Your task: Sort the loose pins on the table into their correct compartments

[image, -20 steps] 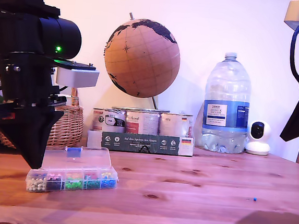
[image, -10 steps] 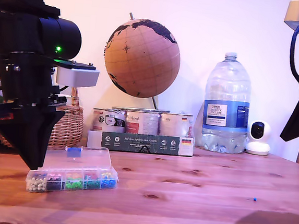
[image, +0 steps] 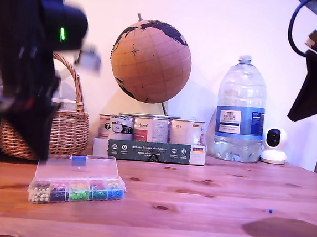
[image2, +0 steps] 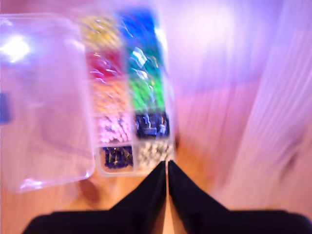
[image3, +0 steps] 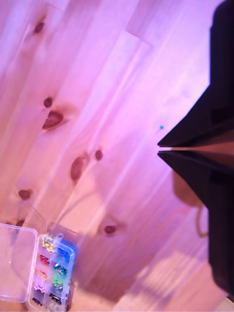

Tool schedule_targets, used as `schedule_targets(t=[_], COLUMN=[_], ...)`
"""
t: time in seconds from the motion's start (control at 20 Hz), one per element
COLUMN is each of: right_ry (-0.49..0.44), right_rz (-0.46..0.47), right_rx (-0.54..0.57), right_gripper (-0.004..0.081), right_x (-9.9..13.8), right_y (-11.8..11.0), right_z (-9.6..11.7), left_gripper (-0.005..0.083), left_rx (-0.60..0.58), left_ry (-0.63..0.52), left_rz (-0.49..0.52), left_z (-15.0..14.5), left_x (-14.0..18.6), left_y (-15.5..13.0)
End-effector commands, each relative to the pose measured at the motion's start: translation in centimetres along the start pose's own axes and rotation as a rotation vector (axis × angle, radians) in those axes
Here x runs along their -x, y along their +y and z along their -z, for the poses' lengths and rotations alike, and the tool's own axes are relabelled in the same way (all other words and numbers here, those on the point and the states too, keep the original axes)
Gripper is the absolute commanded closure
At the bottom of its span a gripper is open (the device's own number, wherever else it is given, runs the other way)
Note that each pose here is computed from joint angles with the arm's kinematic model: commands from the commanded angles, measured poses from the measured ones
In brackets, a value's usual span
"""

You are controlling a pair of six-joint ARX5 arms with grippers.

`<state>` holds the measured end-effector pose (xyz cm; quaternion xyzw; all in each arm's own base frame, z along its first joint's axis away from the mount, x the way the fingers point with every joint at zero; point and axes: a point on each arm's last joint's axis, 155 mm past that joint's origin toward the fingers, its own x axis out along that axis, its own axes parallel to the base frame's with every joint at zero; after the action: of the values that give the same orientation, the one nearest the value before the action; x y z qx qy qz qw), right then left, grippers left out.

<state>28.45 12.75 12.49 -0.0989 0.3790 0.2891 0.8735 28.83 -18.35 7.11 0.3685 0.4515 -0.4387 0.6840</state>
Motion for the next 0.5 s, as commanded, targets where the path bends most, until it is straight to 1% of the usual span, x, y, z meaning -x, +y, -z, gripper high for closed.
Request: schedule_targets(t=[0.0, 0.1, 0.2, 0.3, 0.45], right_ry=[0.027, 0.037, 0.029, 0.003, -0.01], right_rz=[-0.011, -0.013, -0.008, 0.001, 0.014], right_rx=[0.017, 0.049, 0.081, 0.13, 0.18], right_gripper=[0.0783, 0.0783, 0.0783, 0.0783, 0.0783], right_x=[-0.5, -0.8, -0.9, -0.9, -0.6], right_y=[0.2, 0.1, -0.1, -0.3, -0.5], right_z=[0.7, 0.9, 0.6, -0.1, -0.9], left_gripper=[0.0797, 0.0797, 0.0797, 0.0797, 0.0797], left_rx=[0.122, 0.152, 0.194, 0.194, 0.213], left_ry=[-0.119, -0.271, -0.388, -0.454, -0.533], left_rz=[0.032, 0.039, 0.056, 0.071, 0.07], left_z=[-2.5, -5.6, -8.0, -9.0, -9.6], left_x=[1.5, 3.8, 5.8, 6.7, 6.5], left_y=[-0.9, -1.2, -1.6, -2.3, -3.5])
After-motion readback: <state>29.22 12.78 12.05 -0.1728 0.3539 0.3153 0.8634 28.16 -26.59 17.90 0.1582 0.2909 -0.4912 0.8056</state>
